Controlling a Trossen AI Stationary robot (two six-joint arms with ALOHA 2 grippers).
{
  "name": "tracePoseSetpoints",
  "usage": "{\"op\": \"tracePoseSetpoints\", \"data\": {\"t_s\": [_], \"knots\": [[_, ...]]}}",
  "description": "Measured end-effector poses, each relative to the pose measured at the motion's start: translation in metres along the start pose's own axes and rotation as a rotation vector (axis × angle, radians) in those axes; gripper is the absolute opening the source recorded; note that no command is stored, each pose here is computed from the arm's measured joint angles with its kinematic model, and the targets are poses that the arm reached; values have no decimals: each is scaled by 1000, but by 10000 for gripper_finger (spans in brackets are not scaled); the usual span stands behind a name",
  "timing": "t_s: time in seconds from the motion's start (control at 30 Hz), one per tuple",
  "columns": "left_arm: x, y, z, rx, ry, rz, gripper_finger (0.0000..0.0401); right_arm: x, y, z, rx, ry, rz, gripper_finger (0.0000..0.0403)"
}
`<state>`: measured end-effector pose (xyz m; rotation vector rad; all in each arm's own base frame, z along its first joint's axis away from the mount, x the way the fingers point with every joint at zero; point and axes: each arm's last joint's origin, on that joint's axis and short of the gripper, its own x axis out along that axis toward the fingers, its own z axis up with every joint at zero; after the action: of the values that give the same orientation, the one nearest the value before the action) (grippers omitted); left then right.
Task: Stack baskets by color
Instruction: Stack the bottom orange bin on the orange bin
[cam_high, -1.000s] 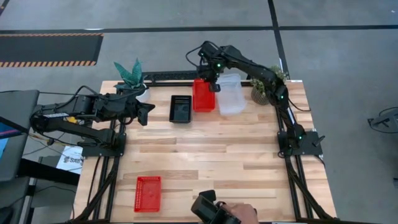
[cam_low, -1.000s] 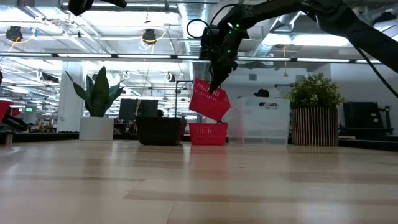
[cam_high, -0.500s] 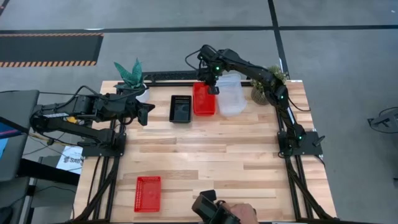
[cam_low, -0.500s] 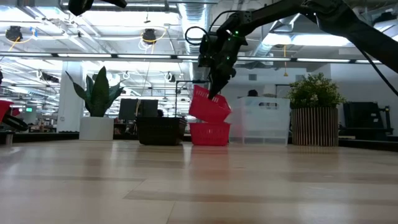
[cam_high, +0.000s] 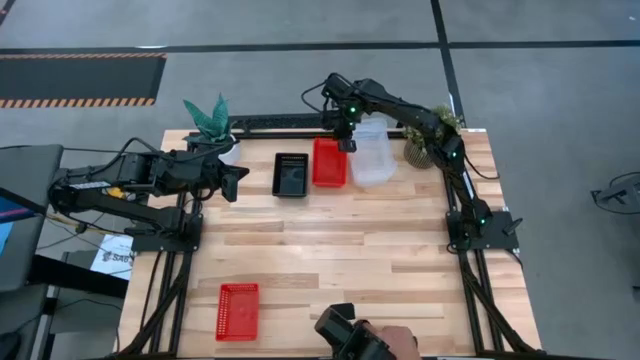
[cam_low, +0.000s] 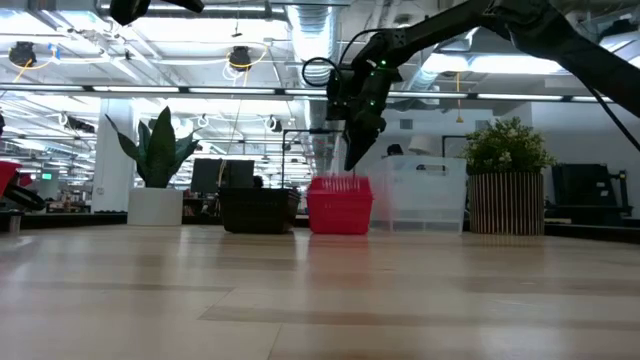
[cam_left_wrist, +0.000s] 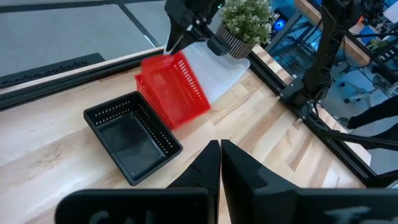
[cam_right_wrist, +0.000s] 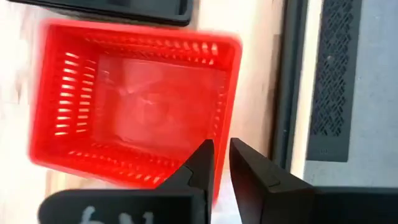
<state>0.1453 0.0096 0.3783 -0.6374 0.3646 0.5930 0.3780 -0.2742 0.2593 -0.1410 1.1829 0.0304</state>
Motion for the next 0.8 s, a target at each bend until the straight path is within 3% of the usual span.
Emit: {"op": "tracePoseSetpoints", "data": {"t_s": [0.3,0.4,0.53,0.63,0.8], "knots": [[0,-1,-1,13,26,-26,0,-7,-7,-5,32,-1,-9,131],[-1,-3,-5,7,148,-122,0,-44,0,4,77,-74,2,153],[2,1,-26,-24,498,-126,0,-110,25,18,110,-236,10,172],[15,-7,-49,68,681,-98,0,-142,45,22,137,-297,-4,177],[36,-27,-90,300,771,-45,7,-184,81,26,170,-376,0,173]]}}
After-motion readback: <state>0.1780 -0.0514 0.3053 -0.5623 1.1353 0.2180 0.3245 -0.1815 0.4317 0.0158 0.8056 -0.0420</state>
